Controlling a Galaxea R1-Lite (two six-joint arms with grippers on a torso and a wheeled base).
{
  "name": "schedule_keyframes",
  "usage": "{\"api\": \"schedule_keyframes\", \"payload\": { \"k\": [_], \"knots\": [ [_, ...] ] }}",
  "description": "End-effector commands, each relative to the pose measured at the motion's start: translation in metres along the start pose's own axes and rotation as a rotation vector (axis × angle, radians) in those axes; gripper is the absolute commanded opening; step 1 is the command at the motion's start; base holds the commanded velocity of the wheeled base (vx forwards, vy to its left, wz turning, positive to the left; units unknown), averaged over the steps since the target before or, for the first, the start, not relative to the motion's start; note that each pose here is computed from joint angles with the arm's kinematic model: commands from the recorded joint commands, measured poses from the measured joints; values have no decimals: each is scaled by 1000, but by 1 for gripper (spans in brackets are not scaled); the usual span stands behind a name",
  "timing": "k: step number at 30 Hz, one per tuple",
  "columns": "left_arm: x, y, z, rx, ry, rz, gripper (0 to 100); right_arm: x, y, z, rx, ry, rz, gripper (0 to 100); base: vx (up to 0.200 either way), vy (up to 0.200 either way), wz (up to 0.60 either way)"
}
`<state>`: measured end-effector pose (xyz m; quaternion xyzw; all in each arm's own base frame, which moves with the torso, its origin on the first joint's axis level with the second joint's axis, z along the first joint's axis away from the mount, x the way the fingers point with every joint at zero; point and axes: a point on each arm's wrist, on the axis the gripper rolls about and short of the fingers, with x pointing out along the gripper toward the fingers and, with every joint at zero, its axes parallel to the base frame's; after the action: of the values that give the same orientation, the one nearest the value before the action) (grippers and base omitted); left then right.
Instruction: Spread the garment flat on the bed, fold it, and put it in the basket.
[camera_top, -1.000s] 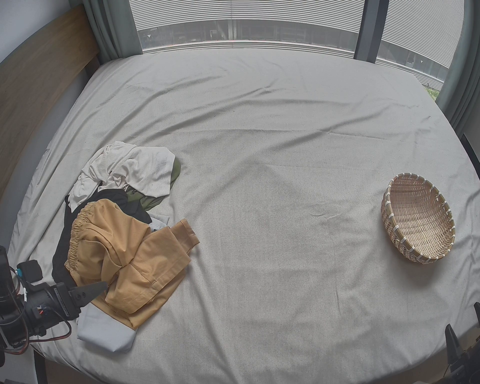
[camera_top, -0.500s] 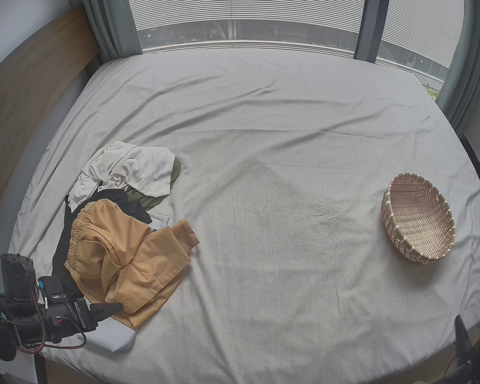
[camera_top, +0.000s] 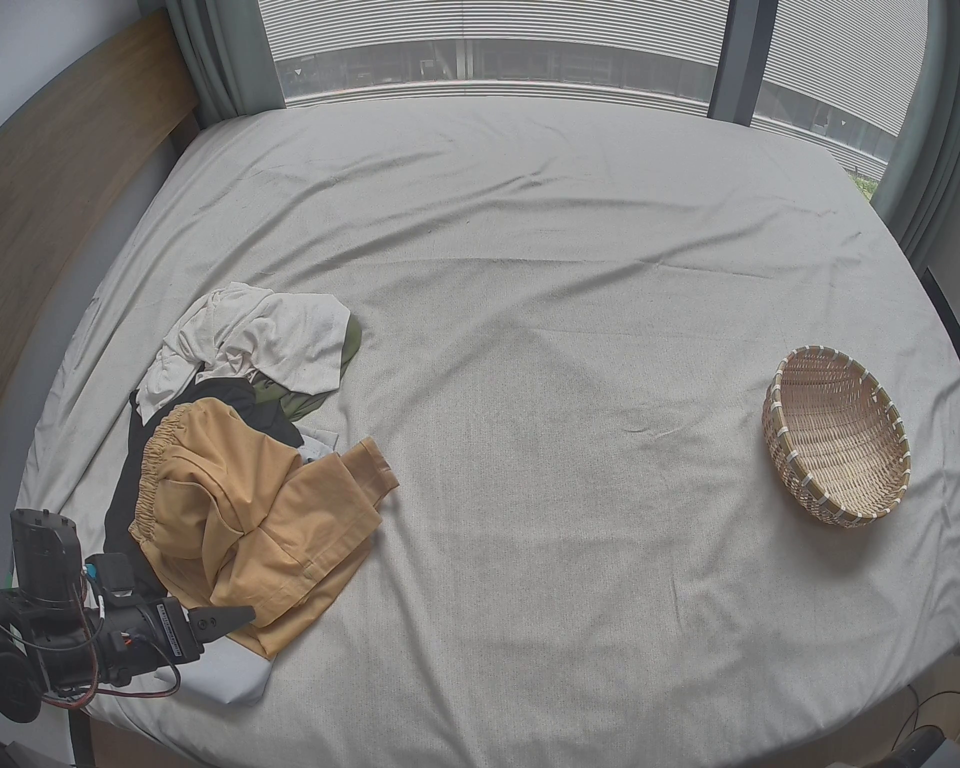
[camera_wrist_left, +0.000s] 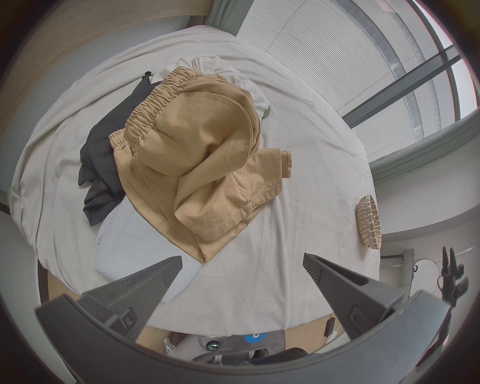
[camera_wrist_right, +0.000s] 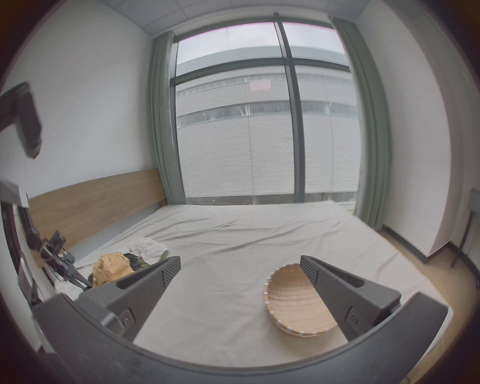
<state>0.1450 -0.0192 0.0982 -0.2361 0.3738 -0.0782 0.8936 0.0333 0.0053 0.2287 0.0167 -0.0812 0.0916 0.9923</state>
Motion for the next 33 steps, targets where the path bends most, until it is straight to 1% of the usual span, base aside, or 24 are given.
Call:
{"api": "schedule_keyframes", "payload": {
  "k": [1, 3, 4, 5, 8, 10, 14, 22, 33],
  "knots": [
    [5, 4, -8, -20, 37, 10, 100, 91, 13, 3, 108, 195, 153, 100, 0, 0, 0],
    [6, 5, -12, -17, 59, 10, 100, 109, 14, -2, 115, 199, 158, 100, 0, 0, 0],
    [6, 5, -12, -17, 59, 10, 100, 109, 14, -2, 115, 199, 158, 100, 0, 0, 0],
    [8, 4, -14, -12, 77, 9, 100, 121, 16, -2, 144, 189, 178, 100, 0, 0, 0],
    [11, 4, -15, -14, 94, 14, 100, 138, 18, -3, 212, 206, 181, 100, 0, 0, 0],
    [16, 5, -14, -19, 116, 24, 100, 148, 18, -6, 237, 226, 178, 100, 0, 0, 0],
    [24, 7, -14, -26, 137, 35, 100, 158, 19, -12, 239, 256, 176, 100, 0, 0, 0],
    [41, 12, -12, -34, 155, 50, 100, 162, 19, -16, 245, 273, 190, 100, 0, 0, 0],
    [63, 19, -13, -43, 167, 74, 100, 167, 19, -11, 263, 262, 194, 100, 0, 0, 0]
  ]
}}
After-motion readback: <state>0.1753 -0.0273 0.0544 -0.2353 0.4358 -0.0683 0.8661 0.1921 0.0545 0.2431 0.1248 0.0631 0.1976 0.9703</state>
